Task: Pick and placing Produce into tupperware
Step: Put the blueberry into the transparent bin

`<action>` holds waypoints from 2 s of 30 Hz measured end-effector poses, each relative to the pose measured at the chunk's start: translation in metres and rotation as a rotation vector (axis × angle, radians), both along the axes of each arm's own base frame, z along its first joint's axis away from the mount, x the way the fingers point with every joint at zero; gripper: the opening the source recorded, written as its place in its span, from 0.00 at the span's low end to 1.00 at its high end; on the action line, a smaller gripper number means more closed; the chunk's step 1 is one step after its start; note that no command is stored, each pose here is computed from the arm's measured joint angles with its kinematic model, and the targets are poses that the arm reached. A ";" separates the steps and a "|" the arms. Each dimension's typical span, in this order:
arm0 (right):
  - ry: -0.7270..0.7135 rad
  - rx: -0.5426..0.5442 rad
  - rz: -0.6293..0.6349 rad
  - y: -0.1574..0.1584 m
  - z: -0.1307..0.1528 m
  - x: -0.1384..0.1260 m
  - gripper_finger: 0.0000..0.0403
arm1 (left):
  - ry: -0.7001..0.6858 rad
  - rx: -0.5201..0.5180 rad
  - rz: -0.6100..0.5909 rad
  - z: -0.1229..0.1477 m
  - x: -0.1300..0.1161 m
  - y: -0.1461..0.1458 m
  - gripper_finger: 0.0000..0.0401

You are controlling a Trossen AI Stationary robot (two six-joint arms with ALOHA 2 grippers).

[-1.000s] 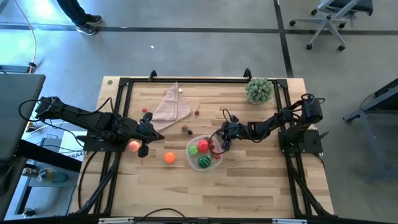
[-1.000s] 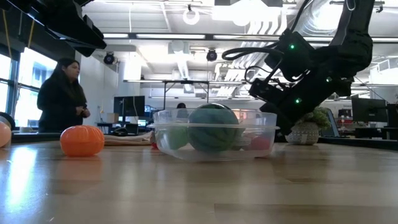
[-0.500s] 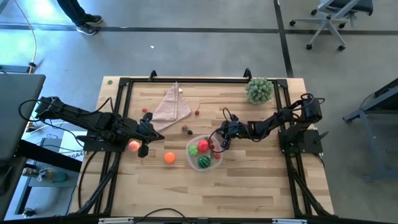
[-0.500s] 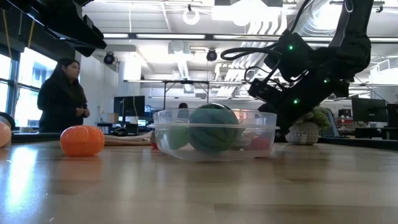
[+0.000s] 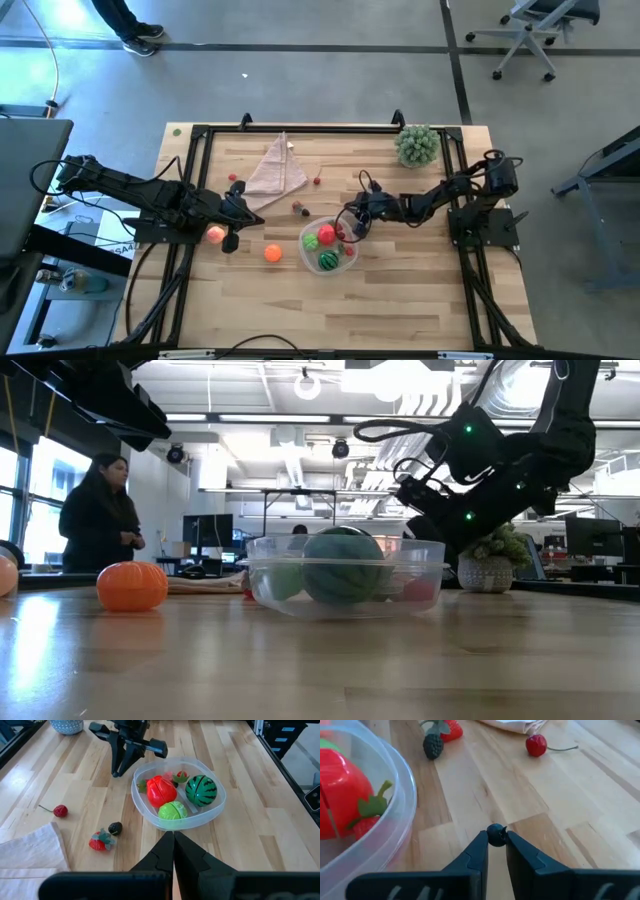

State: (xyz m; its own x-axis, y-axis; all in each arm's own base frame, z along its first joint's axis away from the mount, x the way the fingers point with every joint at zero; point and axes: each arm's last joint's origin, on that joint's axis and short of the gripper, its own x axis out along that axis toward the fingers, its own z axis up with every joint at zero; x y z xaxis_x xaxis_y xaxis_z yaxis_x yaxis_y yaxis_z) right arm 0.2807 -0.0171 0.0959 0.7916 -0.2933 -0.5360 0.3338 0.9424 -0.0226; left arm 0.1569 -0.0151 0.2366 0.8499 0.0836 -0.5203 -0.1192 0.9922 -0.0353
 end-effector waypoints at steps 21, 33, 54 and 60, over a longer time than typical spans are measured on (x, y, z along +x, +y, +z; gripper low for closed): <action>-0.135 0.011 0.175 0.014 0.066 -0.015 0.10 | 0.000 0.000 0.000 0.000 0.000 0.000 0.00; -0.128 0.046 0.259 0.048 0.065 -0.017 0.10 | 0.000 0.000 0.000 0.000 0.000 0.000 0.00; 0.103 0.052 0.317 0.075 0.043 0.025 0.10 | 0.001 0.000 0.000 0.000 0.000 0.000 0.00; 0.106 0.051 0.318 0.075 0.043 0.028 0.10 | 0.001 0.000 0.000 0.000 0.000 0.000 0.00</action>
State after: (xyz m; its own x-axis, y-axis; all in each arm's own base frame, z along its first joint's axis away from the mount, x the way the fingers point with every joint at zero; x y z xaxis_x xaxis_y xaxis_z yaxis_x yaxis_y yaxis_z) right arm 0.3086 0.0584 0.1388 0.7782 -0.0114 -0.6279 0.0216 0.9997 0.0085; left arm 0.1569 -0.0151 0.2364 0.8496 0.0834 -0.5208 -0.1191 0.9923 -0.0353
